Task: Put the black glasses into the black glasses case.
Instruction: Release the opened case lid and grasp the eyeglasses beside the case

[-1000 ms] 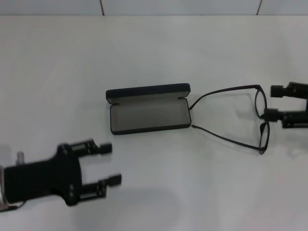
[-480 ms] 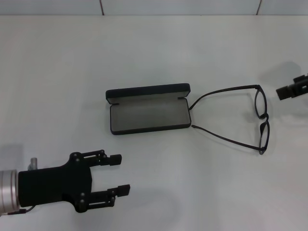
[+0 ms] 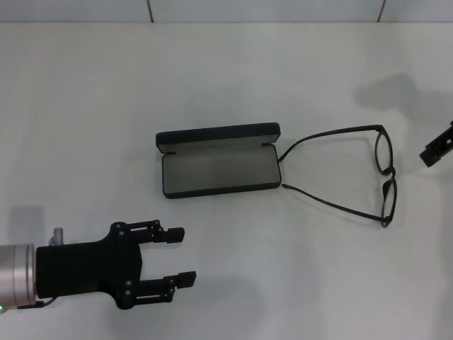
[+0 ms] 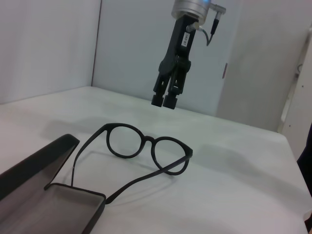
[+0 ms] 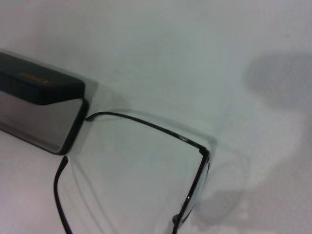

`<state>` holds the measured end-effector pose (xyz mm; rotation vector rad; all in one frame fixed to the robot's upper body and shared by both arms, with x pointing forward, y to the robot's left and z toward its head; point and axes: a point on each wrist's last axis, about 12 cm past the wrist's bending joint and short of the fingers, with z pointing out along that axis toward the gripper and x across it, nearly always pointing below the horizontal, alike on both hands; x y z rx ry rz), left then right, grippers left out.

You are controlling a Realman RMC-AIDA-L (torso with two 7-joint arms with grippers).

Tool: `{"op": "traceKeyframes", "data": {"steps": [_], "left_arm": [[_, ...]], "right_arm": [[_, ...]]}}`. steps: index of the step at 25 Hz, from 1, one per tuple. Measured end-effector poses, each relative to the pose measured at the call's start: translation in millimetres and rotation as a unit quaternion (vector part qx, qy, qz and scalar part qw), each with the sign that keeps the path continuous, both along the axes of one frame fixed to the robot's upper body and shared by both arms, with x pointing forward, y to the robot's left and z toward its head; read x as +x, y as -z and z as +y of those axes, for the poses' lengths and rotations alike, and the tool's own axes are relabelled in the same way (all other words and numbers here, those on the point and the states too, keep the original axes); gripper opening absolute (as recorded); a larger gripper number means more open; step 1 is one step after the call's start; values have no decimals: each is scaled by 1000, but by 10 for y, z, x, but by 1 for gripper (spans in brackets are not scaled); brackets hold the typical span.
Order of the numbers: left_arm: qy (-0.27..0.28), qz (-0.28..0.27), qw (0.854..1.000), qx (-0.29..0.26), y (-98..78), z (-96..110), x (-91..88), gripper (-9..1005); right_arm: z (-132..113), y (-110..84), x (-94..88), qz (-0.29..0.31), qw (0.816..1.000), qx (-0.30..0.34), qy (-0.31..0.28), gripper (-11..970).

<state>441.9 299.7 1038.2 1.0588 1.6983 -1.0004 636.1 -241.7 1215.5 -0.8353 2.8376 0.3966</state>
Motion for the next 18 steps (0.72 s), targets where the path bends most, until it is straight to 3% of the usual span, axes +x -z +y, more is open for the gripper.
{"op": "traceKeyframes", "data": {"steps": [9,18], "left_arm": [[3,-4,1000,1,-12,-15,29,700],[5,-8,1000,4,-26,-8,47,698]], "right_arm": [[205,176,37,-11,999,8,34,837],[341,156,77,12,995,19,97,818]]}}
